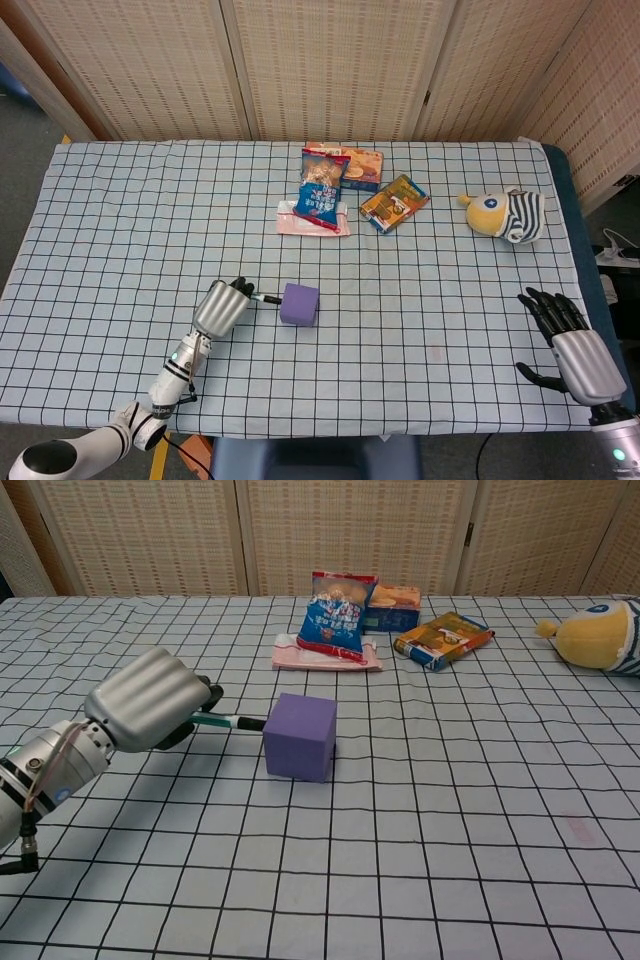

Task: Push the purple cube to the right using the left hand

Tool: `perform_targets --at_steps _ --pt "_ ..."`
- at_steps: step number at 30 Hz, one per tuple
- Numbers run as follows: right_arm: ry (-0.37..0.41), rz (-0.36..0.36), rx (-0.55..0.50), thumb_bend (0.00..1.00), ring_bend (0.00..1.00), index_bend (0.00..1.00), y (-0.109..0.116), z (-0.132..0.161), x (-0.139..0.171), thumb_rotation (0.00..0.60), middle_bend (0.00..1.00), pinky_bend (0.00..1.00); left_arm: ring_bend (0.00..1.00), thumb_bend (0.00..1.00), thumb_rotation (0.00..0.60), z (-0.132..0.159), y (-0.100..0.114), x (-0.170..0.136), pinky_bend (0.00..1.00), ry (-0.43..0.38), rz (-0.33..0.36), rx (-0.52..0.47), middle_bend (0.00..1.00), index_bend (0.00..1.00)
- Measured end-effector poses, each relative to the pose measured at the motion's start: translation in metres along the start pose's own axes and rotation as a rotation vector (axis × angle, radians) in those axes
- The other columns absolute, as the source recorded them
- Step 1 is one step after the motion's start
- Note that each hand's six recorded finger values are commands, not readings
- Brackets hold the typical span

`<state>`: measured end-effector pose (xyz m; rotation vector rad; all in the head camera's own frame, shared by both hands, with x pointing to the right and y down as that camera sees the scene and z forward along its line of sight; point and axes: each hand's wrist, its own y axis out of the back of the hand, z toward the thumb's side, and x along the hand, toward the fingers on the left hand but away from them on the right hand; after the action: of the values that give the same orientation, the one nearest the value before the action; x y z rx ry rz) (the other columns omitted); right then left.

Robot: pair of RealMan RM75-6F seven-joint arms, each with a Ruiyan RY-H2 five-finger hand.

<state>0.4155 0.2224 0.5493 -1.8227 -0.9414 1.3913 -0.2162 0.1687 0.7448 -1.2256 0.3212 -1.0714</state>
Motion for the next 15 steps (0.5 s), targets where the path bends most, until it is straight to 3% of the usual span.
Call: perform_targets --at_steps 15 --pt "0.012 -0.017 -0.030 0.10 0.00 0.00 0.010 -0.002 0.005 0.600 0.00 0.00 1.00 0.66 0.600 0.032 0.024 0.012 1.00 -0.058 0.035 0.030 0.82 0.81"
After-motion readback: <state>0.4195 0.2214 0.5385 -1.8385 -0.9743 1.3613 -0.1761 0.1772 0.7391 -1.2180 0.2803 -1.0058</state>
